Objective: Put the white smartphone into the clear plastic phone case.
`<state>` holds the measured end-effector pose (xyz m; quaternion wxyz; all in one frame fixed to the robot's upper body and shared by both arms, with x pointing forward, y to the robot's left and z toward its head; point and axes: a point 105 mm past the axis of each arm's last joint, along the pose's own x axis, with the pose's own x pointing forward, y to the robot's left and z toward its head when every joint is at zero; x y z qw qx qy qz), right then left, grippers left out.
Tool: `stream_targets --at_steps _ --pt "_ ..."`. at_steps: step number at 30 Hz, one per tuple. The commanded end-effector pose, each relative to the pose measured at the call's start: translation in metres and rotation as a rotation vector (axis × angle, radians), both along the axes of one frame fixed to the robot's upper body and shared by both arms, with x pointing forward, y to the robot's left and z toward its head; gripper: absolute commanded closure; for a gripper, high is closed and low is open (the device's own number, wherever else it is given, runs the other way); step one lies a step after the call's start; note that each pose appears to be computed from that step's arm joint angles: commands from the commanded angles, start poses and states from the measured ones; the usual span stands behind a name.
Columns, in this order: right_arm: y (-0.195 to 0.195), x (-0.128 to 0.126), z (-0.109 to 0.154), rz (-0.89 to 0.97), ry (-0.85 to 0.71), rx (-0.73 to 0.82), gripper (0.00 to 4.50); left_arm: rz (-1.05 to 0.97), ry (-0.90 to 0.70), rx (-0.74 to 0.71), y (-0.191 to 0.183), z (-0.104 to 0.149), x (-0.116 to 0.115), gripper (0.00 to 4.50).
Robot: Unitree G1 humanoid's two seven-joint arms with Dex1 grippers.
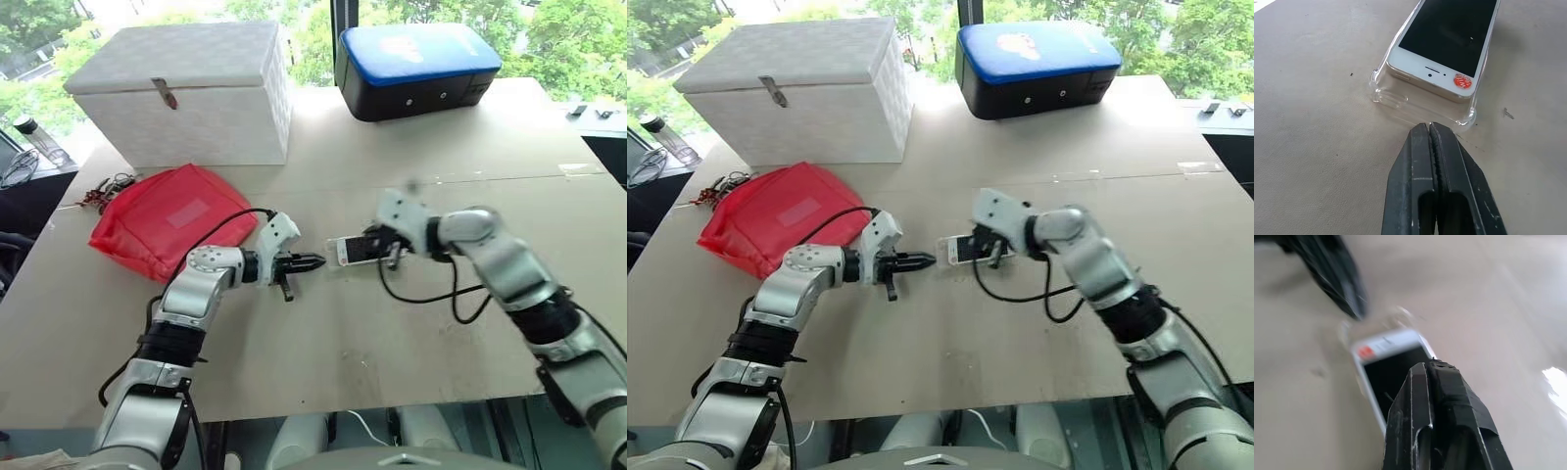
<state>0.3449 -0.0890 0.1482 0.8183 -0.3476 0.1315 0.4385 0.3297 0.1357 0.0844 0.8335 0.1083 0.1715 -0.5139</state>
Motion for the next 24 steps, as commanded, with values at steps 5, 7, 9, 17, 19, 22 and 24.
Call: stream_targets --at_steps 5,7,9,17,19,22,24 --pt "-0.05 0.018 -0.014 -0.15 -0.042 -0.141 4.5 -0.004 0.004 0.001 -0.005 0.001 -0.001 4.48" --pt "-0.046 0.019 -0.023 -0.128 -0.027 -0.157 4.5 -0.005 0.004 0.005 -0.005 0.0 0.0 4.48" --pt "-0.033 0.021 -0.028 -0.105 -0.012 -0.117 4.5 -0.005 -0.001 0.011 -0.005 0.0 0.001 4.48" --pt "0.025 0.012 -0.037 0.14 -0.023 -0.101 4.5 0.001 -0.007 0.011 -0.01 0.004 0.005 4.48" --pt "0.039 0.006 -0.039 0.213 -0.03 -0.115 4.5 0.01 -0.011 0.007 -0.011 0.005 0.007 4.48" --pt "0.048 -0.001 -0.046 0.279 -0.024 -0.151 4.5 0.015 -0.013 -0.001 -0.013 0.008 0.007 4.48" --pt "0.052 -0.002 -0.049 0.291 -0.022 -0.155 4.5 0.014 -0.012 -0.006 -0.014 0.008 0.006 4.48"
